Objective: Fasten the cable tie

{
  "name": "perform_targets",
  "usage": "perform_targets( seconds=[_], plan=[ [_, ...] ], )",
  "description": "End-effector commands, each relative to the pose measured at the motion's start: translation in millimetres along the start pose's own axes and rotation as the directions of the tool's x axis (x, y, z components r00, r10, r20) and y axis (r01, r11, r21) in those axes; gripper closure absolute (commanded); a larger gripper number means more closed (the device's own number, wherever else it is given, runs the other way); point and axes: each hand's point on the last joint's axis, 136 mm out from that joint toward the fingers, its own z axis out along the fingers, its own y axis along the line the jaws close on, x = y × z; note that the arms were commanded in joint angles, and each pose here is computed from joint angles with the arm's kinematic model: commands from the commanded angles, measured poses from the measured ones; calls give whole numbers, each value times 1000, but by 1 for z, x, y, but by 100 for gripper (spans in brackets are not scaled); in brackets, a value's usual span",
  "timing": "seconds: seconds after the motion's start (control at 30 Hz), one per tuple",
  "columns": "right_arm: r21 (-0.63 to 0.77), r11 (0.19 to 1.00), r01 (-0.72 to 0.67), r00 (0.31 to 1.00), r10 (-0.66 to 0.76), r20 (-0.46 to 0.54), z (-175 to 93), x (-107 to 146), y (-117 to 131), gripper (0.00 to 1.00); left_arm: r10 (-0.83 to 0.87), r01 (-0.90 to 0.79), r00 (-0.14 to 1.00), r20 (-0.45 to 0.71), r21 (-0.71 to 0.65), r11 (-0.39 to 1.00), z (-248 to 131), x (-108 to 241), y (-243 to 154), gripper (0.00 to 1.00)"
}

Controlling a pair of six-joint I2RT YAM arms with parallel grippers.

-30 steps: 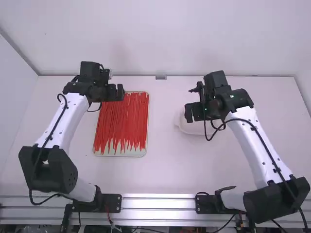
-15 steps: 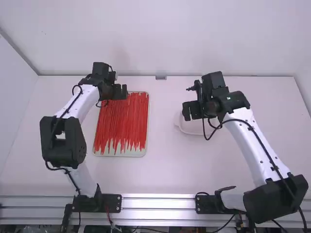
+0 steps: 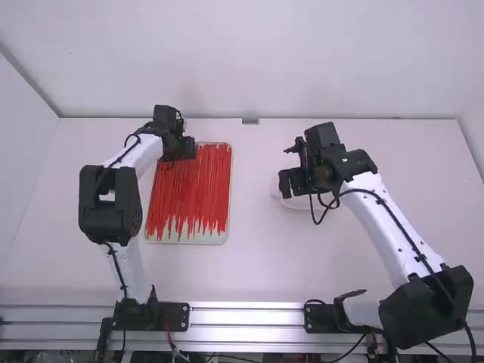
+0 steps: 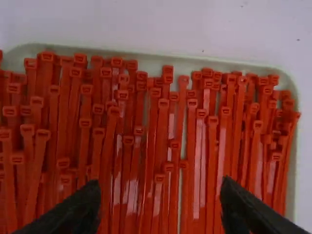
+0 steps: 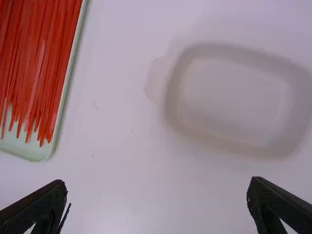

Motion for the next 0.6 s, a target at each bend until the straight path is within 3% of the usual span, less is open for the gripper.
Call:
perform_targets(
  seconds=[0.0, 0.17, 0.57],
  plan=[
    [-2, 1000, 5, 1000, -5, 9, -1, -1, 3, 1, -11, 11, 1000, -17, -13, 1000, 11, 2, 5, 42],
    [-3, 1000, 4, 1000, -4, 20, -1, -3, 3, 1, -17, 15, 998, -66, -19, 1000, 24, 16, 8, 60],
    [4, 999, -34, 999, 34, 25, -2, -5, -4, 1, -24, 21, 993, -119, -28, 999, 42, 33, 13, 76]
  ],
)
